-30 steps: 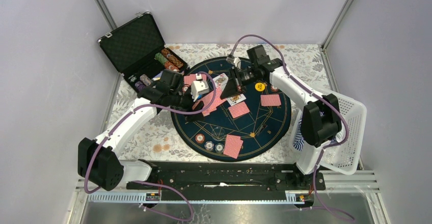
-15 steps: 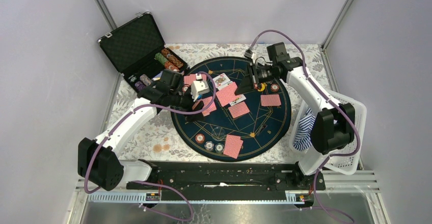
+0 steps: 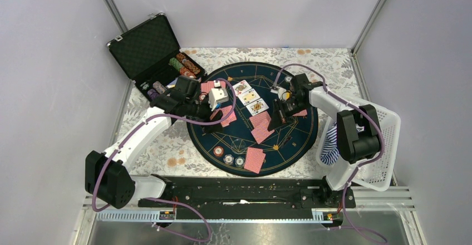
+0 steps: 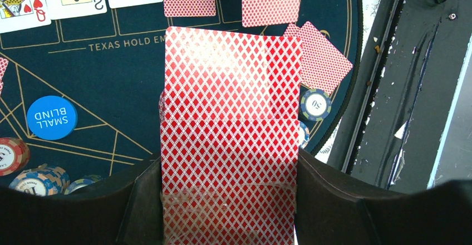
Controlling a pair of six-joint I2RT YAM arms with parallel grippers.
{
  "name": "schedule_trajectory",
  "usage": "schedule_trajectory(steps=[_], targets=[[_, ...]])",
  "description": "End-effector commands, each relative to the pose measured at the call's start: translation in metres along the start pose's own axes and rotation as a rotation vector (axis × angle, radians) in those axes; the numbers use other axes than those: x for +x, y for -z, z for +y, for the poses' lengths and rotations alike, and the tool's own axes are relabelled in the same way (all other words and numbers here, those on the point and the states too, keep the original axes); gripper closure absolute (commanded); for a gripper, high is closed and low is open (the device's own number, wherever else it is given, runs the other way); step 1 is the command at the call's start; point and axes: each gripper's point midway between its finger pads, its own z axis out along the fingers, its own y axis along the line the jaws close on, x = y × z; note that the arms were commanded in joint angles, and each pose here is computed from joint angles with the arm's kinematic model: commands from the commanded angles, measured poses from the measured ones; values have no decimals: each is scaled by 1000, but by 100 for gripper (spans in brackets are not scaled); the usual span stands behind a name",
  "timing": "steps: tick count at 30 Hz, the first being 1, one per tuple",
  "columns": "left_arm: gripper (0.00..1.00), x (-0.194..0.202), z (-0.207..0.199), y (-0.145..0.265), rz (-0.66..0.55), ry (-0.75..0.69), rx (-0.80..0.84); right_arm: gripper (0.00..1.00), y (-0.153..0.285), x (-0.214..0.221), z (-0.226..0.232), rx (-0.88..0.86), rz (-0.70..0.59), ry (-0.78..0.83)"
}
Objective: Distribute texas hold em gaming equipment
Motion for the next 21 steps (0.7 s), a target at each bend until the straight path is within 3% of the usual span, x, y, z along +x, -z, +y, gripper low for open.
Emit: schedule_trajectory(steps=[1, 16, 21], targets=[[100, -27, 2, 10, -82, -78, -22, 100, -5, -7, -30, 74, -37, 27], [100, -26, 2, 9, -79, -76, -20, 100, -14, -7, -87, 191, -89, -128], [100, -27, 3, 9, -80, -77, -20, 89, -12, -2, -90, 206, -65, -140]])
